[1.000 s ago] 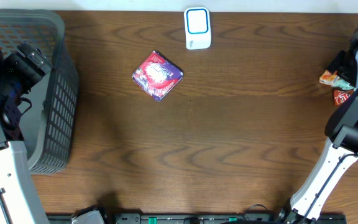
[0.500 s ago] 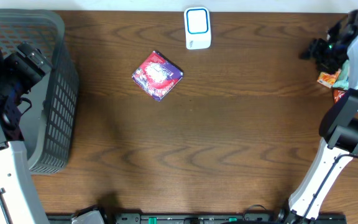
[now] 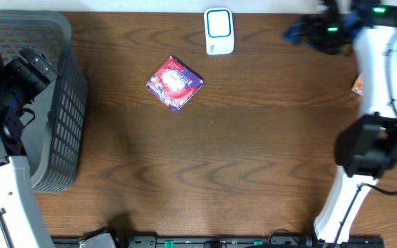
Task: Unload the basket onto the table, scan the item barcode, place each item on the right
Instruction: 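Reach the right gripper to the purple soap pack and grasp it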
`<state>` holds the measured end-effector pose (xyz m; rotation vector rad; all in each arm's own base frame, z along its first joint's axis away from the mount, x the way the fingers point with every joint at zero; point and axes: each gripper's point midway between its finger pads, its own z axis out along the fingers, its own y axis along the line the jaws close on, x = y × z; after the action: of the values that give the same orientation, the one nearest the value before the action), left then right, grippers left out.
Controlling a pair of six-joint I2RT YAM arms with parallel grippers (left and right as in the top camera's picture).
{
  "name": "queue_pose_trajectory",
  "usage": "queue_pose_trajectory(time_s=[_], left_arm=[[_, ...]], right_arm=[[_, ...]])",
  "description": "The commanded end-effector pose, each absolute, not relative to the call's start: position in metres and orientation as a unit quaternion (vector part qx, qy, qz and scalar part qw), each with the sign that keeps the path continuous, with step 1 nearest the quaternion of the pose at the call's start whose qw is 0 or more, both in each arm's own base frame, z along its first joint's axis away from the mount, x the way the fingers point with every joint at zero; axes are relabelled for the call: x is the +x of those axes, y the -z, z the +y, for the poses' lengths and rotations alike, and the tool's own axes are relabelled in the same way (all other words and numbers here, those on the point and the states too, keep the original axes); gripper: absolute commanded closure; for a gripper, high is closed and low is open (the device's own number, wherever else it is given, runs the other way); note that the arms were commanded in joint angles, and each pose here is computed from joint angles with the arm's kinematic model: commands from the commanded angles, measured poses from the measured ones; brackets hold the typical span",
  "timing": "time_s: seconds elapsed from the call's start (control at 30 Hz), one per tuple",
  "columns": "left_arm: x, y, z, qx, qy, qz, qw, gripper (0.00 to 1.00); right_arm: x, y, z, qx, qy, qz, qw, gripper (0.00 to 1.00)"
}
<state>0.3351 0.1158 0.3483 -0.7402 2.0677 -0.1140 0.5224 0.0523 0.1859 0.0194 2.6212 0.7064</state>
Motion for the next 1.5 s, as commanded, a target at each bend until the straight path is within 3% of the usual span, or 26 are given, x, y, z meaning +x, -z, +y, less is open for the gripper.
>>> queue_pose_trajectory(time_s=[0.0, 0.27, 0.47, 0.7, 0.97, 1.07, 1.27, 1.37, 1.47], left_arm=[[0.335, -0.349, 0.119, -0.304, 0.04, 0.836, 0.455, 0.02], [0.335, -0.349, 0.119, -0.304, 0.04, 0.836, 0.455, 0.02], [0.335, -0.349, 0.119, -0.304, 0.04, 0.836, 0.455, 0.02], [0.335, -0.349, 0.119, -0.304, 0.04, 0.836, 0.455, 0.02], [0.335, -0.349, 0.119, -0.304, 0.04, 0.836, 0.455, 0.02], [0.335, -0.349, 0.119, -0.304, 0.04, 0.836, 0.455, 0.02], [0.335, -0.349, 0.119, -0.304, 0.04, 0.836, 0.455, 0.02], [0.335, -0.349, 0.119, -0.304, 0.04, 0.836, 0.455, 0.02], [0.335, -0.349, 0.119, -0.304, 0.04, 0.836, 0.455, 0.02]], right_arm=[[0.519, -0.165, 0.121, -0.078, -0.274, 0.94, 0.189, 0.04], [0.518, -0.118, 0.259, -0.201, -0.286, 0.915, 0.199, 0.06], [0.522, -0.076, 0.302, -0.195, -0.202, 0.934, 0.219, 0.05], [0.481, -0.045, 0.337, -0.232, -0.194, 0.939, 0.162, 0.07], [0.393, -0.073, 0.347, -0.279, -0.242, 0.929, 0.029, 0.14], [0.376, -0.098, 0.343, -0.283, -0.239, 0.929, 0.021, 0.15], [0.401, -0.17, 0.34, -0.295, -0.216, 0.919, 0.149, 0.12], [0.434, -0.199, 0.33, -0.256, -0.18, 0.92, 0.236, 0.1], [0.455, -0.206, 0.324, -0.21, -0.169, 0.924, 0.272, 0.14]])
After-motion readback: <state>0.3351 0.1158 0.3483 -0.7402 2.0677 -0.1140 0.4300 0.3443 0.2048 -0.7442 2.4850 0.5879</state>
